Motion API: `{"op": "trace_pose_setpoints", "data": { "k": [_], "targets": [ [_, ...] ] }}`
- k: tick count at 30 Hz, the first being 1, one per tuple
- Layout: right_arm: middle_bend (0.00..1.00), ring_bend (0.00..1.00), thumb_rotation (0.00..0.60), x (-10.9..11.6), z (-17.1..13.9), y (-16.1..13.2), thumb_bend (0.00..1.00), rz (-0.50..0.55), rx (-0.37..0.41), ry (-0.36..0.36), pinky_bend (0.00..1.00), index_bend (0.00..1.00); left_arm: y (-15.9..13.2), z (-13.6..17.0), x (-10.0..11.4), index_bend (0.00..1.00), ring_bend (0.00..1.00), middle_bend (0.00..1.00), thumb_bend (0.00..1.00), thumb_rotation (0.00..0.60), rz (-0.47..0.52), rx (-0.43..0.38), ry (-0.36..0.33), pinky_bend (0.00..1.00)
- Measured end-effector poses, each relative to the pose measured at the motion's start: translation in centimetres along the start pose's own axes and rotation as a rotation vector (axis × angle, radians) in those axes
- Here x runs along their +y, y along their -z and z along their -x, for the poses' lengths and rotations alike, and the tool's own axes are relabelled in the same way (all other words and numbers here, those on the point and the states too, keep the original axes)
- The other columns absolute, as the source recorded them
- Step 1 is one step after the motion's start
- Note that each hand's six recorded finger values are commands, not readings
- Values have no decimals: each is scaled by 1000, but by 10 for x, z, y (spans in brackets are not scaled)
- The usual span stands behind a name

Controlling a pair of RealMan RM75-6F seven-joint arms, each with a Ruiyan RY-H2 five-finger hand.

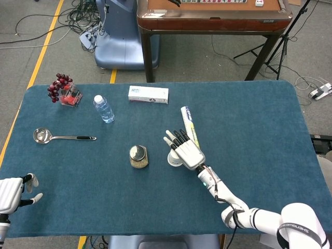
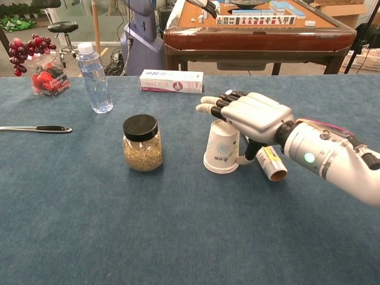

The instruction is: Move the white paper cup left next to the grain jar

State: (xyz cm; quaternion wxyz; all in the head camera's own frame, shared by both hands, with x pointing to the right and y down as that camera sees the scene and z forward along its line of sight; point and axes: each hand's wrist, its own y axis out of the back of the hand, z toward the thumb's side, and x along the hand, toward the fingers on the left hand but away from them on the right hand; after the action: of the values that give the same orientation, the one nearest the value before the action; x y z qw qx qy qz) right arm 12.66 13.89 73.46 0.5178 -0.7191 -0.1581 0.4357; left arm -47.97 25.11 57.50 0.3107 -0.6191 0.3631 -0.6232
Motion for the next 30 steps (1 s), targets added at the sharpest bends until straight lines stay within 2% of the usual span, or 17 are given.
{"op": "trace_pose_setpoints", "data": {
  "k": [18, 24, 30],
  "targets": [
    [0, 0, 600, 8, 35, -11, 0, 24, -21, 10, 84, 0, 2, 0, 3, 579, 645, 669, 90, 600, 2, 3, -9, 828],
    [0, 0, 600, 12, 27, -11, 0, 26, -6, 23, 84, 0, 2, 0, 2, 579, 646, 669, 90, 600, -2, 2, -5, 828],
    [0, 0, 600, 26, 6, -8, 0, 29, 16, 39, 83, 0, 0, 0, 0, 579, 646, 669, 90, 600, -8, -3, 1, 828]
  ]
}}
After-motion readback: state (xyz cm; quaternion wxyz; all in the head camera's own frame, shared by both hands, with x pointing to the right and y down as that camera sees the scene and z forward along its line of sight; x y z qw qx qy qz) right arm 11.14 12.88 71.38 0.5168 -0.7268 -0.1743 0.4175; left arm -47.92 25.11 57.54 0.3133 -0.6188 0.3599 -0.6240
